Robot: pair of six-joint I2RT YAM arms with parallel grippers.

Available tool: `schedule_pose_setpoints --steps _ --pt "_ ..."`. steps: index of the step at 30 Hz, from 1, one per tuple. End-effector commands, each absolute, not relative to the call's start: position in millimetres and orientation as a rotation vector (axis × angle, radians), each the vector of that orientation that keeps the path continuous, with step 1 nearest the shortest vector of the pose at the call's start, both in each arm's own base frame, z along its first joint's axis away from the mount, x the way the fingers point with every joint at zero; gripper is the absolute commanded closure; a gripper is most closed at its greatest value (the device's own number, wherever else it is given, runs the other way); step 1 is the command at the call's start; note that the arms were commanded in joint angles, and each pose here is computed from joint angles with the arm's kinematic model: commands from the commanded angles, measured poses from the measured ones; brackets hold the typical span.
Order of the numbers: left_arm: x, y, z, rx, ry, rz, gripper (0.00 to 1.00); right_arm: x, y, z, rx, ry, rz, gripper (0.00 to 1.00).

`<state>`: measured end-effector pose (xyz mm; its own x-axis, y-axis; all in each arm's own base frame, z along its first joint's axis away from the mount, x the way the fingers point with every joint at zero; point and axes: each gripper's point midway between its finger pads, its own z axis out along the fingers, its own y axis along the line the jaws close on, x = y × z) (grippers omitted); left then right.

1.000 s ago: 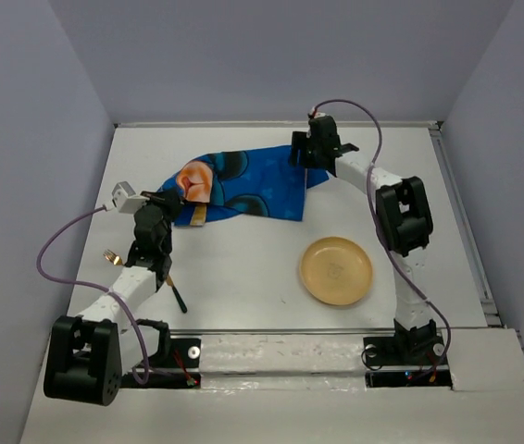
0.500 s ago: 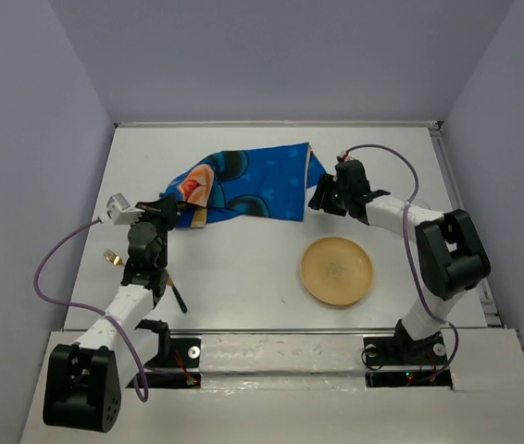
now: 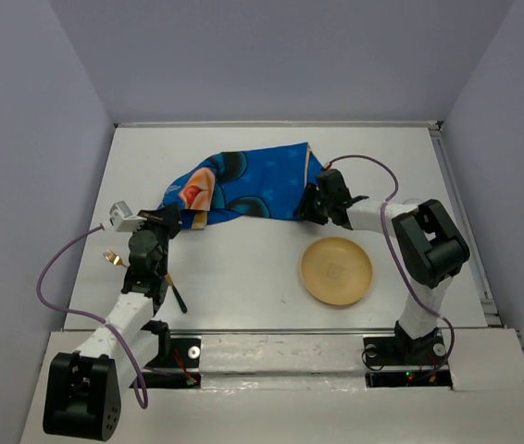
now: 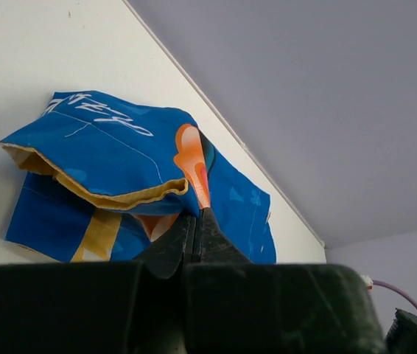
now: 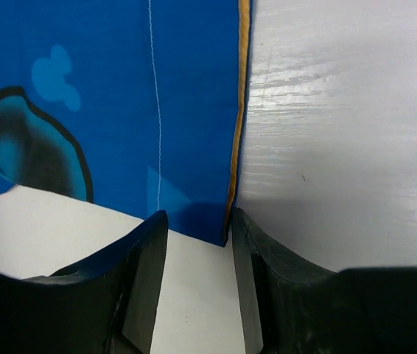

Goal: Set the dinner table for one person

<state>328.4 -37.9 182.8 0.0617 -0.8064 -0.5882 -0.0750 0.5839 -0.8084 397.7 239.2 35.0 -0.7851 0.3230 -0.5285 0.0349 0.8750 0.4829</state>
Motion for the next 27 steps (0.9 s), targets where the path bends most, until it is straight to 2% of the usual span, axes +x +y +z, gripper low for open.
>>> schedule_pose_setpoints --steps 1,4,7,11,13,16,21,27 --pt "328 -38 201 -0.778 1.357 -0.685 1.0 407 235 32 0.362 2.377 0.568 0.6" --pt "329 -38 203 -0.775 1.353 -0.688 1.0 406 230 30 0.389 2.369 0.544 0.62" --pt "329 -39 203 -0.775 1.351 -0.69 1.0 406 228 27 0.386 2.368 0.529 0.76" --pt "330 -38 204 -0.778 1.346 -0.692 1.0 408 230 25 0.365 2.375 0.532 0.79" --pt "330 -39 204 -0.778 1.346 -0.692 1.0 407 233 22 0.353 2.388 0.548 0.77" --pt "331 -39 203 -0.778 1.351 -0.689 1.0 403 235 20 0.35 2.401 0.563 0.58" --pt "331 -38 203 -0.782 1.35 -0.685 1.0 397 231 18 0.352 2.404 0.557 0.57" --pt "332 -37 206 -0.78 1.342 -0.685 1.0 397 233 18 0.333 2.403 0.573 0.79"
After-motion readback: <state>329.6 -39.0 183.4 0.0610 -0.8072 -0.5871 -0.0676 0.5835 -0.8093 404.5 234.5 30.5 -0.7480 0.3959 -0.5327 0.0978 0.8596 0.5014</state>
